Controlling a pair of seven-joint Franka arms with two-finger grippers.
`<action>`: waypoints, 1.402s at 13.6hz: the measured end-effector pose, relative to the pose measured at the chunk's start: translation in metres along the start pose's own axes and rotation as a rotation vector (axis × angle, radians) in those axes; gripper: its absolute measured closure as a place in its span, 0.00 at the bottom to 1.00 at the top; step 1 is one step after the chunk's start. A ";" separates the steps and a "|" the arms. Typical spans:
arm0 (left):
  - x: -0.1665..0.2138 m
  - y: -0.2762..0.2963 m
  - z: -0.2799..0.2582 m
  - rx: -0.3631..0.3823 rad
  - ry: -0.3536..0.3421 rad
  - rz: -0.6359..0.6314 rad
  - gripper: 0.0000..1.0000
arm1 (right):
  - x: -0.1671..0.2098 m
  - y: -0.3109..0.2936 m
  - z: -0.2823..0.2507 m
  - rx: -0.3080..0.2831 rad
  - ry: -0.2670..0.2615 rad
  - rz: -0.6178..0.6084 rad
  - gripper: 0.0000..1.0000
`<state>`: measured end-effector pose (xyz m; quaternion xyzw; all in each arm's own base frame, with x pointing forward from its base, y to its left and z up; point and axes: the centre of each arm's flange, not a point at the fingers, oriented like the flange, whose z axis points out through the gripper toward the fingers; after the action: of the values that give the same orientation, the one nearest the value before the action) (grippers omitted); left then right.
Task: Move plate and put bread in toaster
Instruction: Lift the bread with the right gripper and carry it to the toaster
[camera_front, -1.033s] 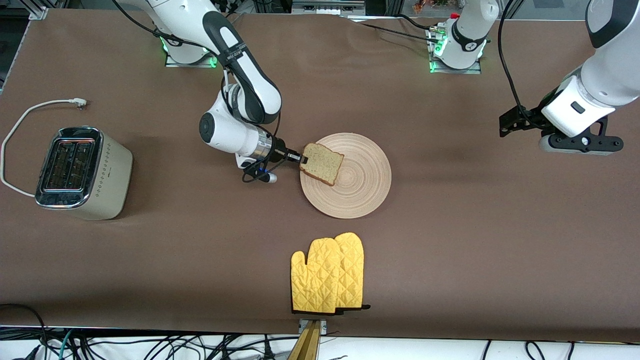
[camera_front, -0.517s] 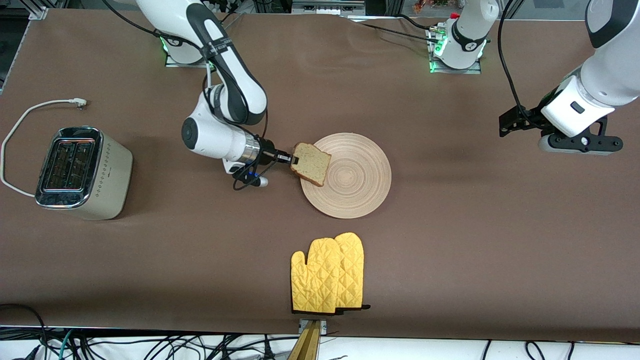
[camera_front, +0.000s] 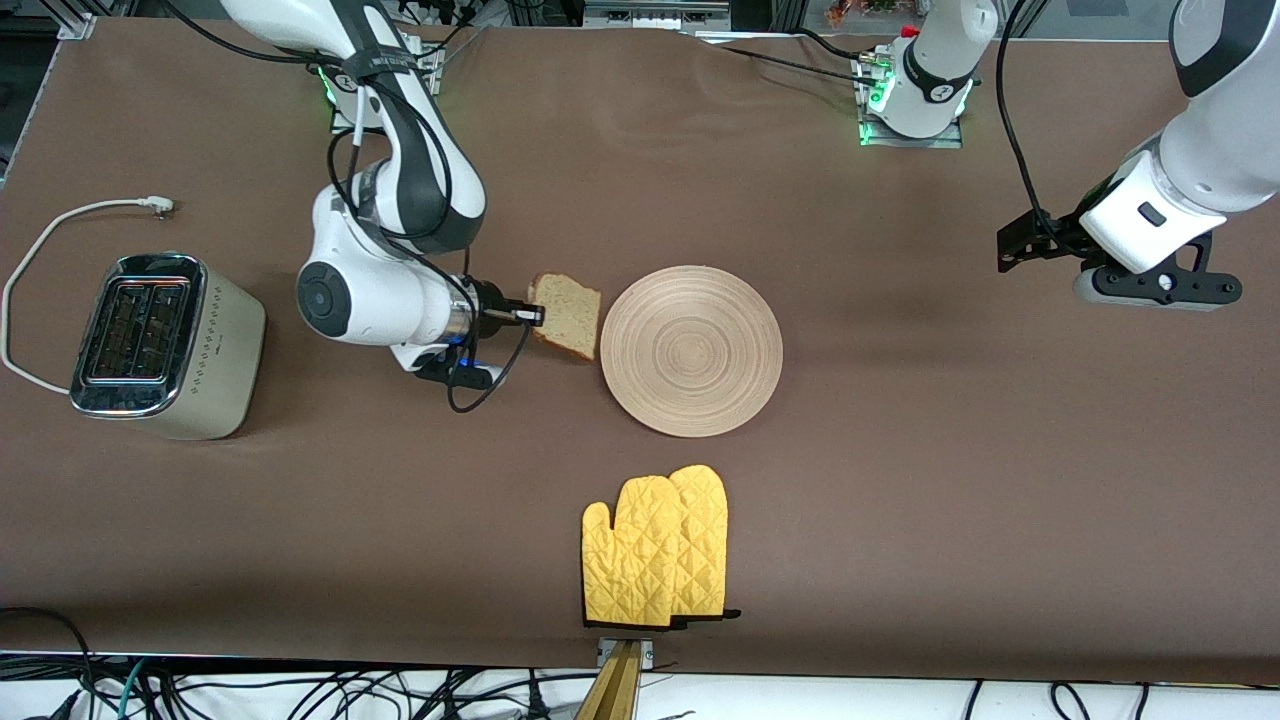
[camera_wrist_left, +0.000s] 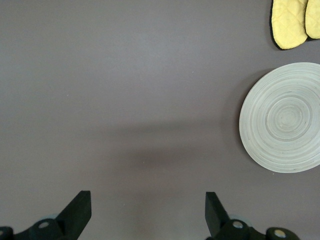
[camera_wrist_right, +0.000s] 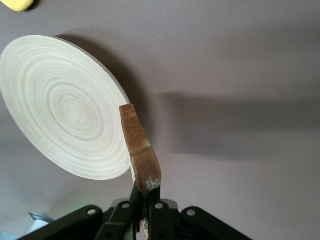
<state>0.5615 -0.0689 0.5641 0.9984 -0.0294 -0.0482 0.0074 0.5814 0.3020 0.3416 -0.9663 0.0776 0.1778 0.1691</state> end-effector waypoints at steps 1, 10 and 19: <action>0.000 0.000 0.000 0.000 0.000 0.004 0.00 | 0.000 0.002 -0.009 -0.039 -0.002 -0.013 0.93; 0.000 0.000 0.000 0.000 -0.001 0.006 0.00 | 0.006 0.079 -0.144 -0.253 -0.024 0.023 0.93; 0.000 -0.001 0.000 0.000 -0.001 0.004 0.00 | -0.008 0.184 -0.240 -0.532 0.007 0.076 0.93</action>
<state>0.5616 -0.0682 0.5638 0.9983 -0.0316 -0.0488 0.0075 0.6116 0.0467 0.5007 -0.9738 0.0648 0.1950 -0.0977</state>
